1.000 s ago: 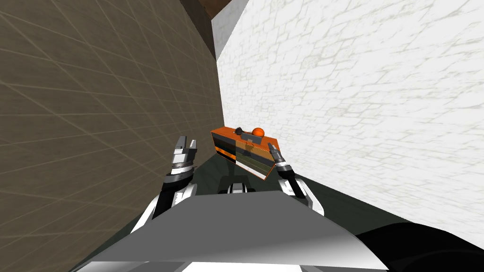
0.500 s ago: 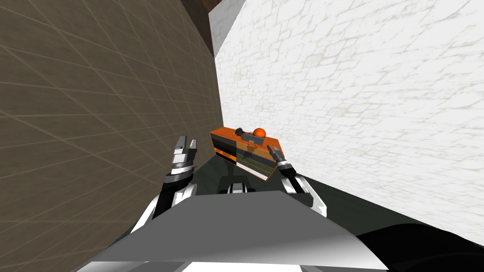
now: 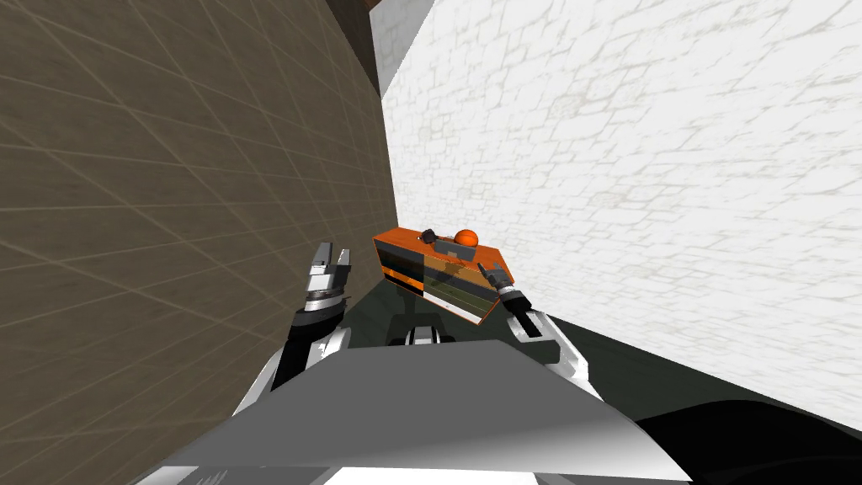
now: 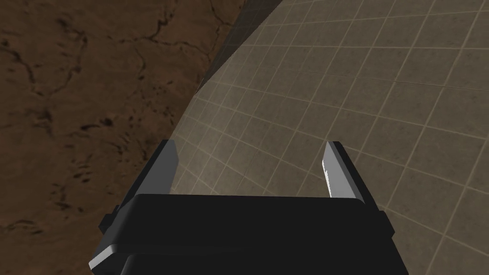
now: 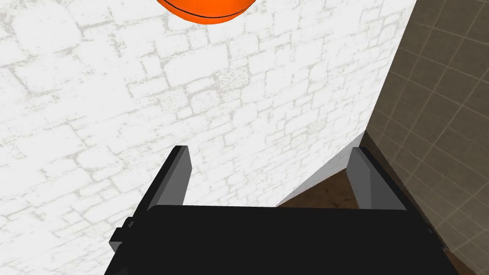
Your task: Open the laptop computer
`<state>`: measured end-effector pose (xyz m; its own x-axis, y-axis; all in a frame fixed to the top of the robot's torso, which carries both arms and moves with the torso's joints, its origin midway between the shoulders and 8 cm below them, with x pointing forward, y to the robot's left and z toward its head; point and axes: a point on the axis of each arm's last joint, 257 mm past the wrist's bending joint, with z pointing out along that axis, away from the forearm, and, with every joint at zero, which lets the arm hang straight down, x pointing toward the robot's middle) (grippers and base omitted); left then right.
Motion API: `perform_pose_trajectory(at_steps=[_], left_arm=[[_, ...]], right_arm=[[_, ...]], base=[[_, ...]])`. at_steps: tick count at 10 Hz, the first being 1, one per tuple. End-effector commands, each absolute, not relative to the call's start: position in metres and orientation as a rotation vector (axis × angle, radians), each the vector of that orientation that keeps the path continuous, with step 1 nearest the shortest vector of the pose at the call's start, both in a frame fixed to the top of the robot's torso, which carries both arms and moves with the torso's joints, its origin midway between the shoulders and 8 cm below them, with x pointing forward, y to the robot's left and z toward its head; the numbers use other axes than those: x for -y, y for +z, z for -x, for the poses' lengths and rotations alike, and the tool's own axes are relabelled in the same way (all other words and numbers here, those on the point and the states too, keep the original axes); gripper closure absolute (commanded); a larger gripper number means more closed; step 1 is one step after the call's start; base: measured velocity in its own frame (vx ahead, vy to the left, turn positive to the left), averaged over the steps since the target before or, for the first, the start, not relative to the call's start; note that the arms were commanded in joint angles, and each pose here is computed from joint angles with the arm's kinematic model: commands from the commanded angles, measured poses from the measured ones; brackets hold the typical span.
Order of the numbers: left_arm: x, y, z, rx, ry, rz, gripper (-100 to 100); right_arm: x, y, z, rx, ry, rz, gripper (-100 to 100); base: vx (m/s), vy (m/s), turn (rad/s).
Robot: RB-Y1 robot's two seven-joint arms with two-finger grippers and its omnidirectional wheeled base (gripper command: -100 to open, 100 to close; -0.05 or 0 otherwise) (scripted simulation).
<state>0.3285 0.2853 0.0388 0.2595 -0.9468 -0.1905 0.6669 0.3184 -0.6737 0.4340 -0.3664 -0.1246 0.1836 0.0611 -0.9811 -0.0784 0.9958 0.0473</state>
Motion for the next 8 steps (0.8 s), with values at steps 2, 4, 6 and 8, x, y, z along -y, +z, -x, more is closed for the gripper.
perform_pose_trajectory(at_steps=[2,4,6,8], left_arm=[[-0.285,0.039,-0.329,-0.640,-1.162,0.519,0],[-0.285,0.039,-0.329,-0.640,-1.162,0.519,0],[-0.285,0.039,-0.329,-0.640,-1.162,0.519,0],[-0.285,0.039,-0.329,-0.640,-1.162,0.519,0]], right_arm=[[0.416,-0.152,-0.446,-1.477,-0.167,0.136,-100],[0.445,-0.165,-0.451,-1.522,-0.301,0.193,-100],[0.460,-0.171,-0.453,-1.542,-0.365,0.219,-100],[0.488,-0.180,-0.455,-1.579,-0.487,0.267,-100]], base=[[0.125,0.143,-0.032],[0.109,0.134,-0.006],[0.065,0.101,0.000],[0.081,0.069,0.010]])
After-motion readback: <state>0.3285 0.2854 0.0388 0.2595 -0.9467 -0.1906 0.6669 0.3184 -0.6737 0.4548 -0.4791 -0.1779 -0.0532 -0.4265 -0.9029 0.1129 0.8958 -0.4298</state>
